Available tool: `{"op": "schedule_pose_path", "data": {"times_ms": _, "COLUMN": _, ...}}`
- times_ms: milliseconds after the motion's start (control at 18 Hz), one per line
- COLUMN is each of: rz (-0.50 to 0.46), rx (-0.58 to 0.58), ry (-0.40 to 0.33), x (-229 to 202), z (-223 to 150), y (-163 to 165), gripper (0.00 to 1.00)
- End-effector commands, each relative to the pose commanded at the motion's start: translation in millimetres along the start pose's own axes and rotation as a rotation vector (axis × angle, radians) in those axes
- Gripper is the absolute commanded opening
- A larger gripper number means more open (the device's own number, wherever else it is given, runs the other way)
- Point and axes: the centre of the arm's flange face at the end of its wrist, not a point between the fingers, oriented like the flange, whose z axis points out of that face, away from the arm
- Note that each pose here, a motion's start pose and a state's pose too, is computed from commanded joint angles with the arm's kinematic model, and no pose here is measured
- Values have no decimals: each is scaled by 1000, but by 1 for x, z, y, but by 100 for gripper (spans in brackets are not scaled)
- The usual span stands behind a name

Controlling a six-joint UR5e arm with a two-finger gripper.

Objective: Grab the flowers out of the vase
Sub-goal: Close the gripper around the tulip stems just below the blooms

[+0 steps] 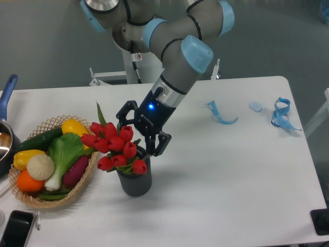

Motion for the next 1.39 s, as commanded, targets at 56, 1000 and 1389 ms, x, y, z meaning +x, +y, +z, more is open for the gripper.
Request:
{"op": "schedule_pose_path", "data": {"times_ms": 56, "rz": 2, "rx": -3, "ry": 6, "x": 1, "z": 3, "y": -1, "gripper": 100}}
{"op": "schedule_pose_path", "data": {"times_ms": 1000, "rz": 7, "rx": 3, "ry": 13, "x": 4, "z": 22, "y": -10, "gripper": 59}}
{"op": "schedule_pose_path", "data": {"times_ms": 1389, "rz": 4, "rx": 6, "ry": -7, "x": -4, "z": 12, "y": -7, "gripper": 37}}
